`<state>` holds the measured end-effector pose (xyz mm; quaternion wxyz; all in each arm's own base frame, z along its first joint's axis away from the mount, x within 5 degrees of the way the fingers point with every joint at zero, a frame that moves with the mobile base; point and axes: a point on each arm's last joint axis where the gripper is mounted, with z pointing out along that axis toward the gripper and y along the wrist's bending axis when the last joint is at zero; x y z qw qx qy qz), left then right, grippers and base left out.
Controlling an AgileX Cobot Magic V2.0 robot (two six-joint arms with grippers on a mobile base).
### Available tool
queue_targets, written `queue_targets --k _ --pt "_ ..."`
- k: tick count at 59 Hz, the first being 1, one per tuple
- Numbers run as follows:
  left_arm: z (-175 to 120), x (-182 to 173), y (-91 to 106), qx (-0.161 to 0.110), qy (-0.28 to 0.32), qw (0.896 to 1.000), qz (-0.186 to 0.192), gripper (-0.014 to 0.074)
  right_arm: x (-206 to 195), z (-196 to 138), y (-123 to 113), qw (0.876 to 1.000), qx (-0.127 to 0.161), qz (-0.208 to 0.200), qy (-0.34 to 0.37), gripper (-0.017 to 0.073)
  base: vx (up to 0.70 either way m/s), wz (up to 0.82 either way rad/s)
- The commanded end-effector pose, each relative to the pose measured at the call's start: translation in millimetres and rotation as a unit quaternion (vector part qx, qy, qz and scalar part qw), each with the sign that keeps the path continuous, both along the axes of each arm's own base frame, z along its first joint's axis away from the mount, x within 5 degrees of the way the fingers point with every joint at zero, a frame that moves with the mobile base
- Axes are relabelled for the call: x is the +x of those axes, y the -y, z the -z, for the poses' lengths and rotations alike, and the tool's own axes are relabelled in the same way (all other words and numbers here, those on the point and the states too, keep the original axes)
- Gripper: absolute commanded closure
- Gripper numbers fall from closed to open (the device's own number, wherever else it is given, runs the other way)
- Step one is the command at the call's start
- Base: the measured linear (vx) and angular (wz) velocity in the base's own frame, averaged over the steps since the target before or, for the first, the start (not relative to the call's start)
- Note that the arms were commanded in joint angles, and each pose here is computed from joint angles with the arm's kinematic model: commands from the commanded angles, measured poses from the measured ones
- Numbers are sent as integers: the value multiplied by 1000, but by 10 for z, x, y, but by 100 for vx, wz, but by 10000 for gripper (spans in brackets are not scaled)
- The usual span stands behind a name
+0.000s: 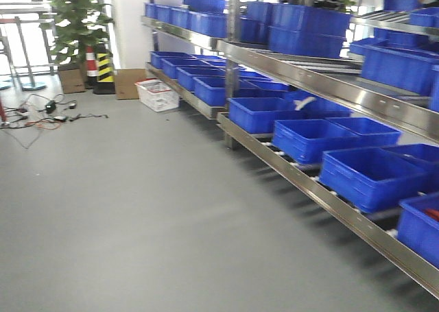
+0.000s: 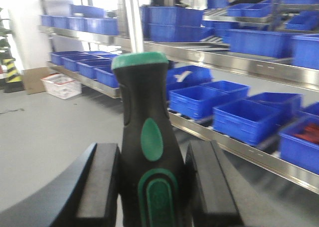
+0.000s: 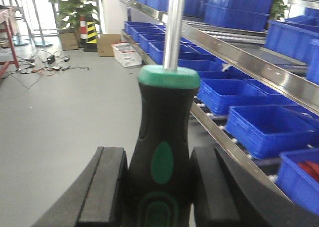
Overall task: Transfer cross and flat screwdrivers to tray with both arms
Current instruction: 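Drive along the blue-bin shelves to the grey metal tray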
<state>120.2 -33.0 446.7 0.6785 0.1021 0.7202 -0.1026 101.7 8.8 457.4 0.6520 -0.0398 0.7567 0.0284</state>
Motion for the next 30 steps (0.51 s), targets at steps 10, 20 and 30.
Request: queue_targets --k 10,20,30 --pt "-174 -24 -10 -22 56 998 -4 591 -15 -169 10 998 4 6 61 567 62 37" --pt "-174 -24 -10 -22 56 998 -4 591 -15 -169 10 998 4 6 61 567 63 35" --pt "-176 -30 -11 -22 57 998 -4 591 -11 -167 10 998 4 6 60 567 64 28"
